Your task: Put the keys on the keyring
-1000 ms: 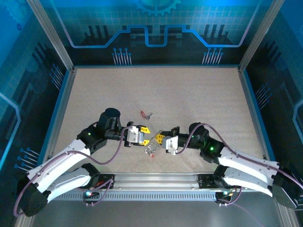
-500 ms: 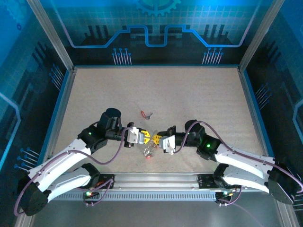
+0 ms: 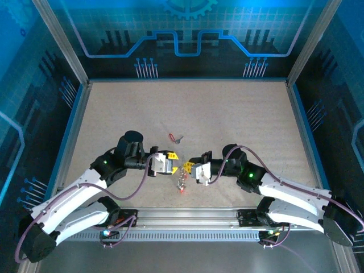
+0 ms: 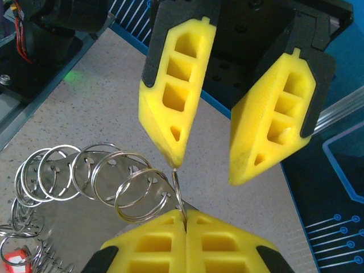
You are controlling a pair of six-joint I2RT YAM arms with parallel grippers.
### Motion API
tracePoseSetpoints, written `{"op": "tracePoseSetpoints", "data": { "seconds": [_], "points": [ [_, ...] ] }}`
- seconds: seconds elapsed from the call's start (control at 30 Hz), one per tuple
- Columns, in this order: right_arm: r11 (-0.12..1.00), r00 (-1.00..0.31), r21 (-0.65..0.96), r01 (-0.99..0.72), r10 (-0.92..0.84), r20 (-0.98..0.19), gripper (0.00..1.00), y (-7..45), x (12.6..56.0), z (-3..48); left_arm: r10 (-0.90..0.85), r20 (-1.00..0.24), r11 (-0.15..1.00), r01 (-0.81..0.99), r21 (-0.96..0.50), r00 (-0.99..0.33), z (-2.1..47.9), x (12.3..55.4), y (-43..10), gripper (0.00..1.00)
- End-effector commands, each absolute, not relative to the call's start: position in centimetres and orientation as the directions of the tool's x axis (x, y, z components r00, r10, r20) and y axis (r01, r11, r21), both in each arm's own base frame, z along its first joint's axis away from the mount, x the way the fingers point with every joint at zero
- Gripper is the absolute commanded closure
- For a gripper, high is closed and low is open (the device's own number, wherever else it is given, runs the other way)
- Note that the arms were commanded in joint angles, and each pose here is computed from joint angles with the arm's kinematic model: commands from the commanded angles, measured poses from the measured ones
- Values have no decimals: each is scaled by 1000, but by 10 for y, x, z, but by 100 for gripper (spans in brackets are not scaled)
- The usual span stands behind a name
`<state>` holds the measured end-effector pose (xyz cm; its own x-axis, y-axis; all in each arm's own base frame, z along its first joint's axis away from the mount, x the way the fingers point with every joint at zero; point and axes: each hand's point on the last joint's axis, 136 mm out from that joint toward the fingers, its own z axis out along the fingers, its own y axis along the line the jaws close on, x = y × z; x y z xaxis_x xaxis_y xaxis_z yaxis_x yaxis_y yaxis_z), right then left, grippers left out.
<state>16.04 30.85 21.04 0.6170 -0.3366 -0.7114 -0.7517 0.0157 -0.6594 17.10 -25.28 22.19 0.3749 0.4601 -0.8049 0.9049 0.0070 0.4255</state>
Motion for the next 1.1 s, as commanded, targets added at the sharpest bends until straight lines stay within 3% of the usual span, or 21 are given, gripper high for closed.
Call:
{"op": "tracePoseSetpoints", "data": {
  "seconds": [0.0, 0.47, 0.83, 1.07],
  "points": [
    [48, 647, -691, -721, -313, -696, 100, 311, 161, 230, 463, -790, -2, 892, 451, 401, 227, 170, -252, 63],
    [49, 588, -631, -775, -309, -747, 100, 314, 160, 224, 428, -816, -42, 911, 411, 388, 227, 166, -261, 65],
    [53, 558, -590, -806, -268, -786, 100, 321, 159, 227, 433, -824, -79, 926, 368, 365, 223, 162, -263, 78],
    [49, 560, -588, -807, -255, -789, 100, 322, 157, 228, 427, -834, -98, 935, 342, 350, 224, 160, -266, 76]
  ]
}}
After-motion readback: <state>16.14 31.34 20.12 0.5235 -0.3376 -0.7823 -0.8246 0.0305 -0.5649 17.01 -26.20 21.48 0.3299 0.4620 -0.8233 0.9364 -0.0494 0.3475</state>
